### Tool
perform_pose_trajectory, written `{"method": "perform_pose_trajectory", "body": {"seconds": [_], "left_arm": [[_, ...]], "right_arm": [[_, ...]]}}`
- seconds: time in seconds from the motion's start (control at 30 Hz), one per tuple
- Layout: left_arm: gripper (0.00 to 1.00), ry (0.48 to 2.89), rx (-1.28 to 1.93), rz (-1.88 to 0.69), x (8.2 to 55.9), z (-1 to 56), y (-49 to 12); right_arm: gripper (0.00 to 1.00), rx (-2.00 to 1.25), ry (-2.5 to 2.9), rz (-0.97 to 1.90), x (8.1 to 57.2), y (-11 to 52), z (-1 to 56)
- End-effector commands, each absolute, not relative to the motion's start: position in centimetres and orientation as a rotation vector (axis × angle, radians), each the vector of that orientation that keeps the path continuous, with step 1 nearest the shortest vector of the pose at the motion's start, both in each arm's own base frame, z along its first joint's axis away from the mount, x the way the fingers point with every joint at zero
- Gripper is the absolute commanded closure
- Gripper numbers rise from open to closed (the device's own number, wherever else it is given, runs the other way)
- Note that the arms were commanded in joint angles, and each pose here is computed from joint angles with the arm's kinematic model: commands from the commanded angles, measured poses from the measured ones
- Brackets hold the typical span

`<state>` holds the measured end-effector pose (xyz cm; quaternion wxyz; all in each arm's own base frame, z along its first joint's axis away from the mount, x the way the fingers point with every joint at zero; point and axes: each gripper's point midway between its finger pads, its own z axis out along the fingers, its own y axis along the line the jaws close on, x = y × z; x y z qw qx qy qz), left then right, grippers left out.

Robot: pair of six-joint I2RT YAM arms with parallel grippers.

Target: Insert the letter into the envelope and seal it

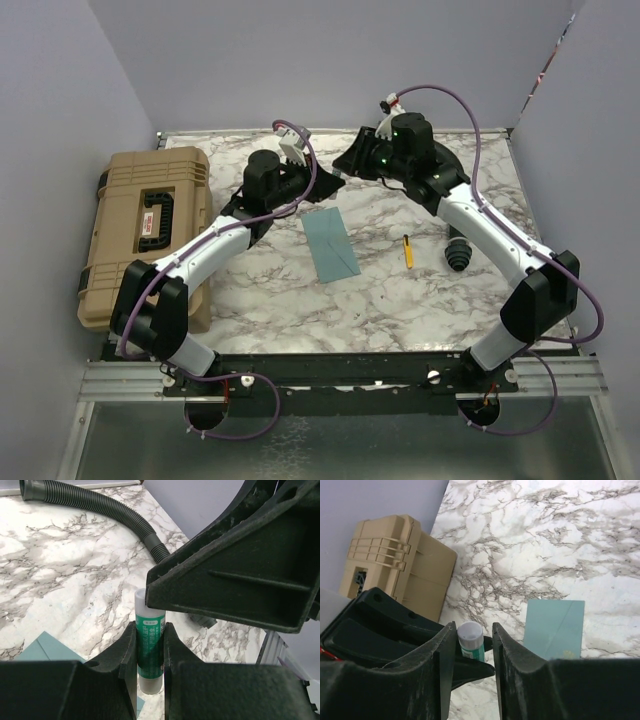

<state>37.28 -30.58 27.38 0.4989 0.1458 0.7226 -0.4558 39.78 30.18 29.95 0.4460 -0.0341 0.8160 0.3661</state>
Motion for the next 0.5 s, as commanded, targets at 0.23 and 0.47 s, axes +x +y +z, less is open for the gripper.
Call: {"method": "perform_pose_trajectory", "body": {"seconds": [0.23,0.47], "left_arm": [[1.0,1.719,0.387,-1.125,36.6,27.9,-30.6],[1.0,1.716,0.393,-1.139,36.5,28.1,-30.8]], "right_arm": [[0.75,-0.161,2.019,0.989,39.2,31.7,30.2],[0.56,-0.178,2.066,1.003,39.0,32.2,29.2]]}}
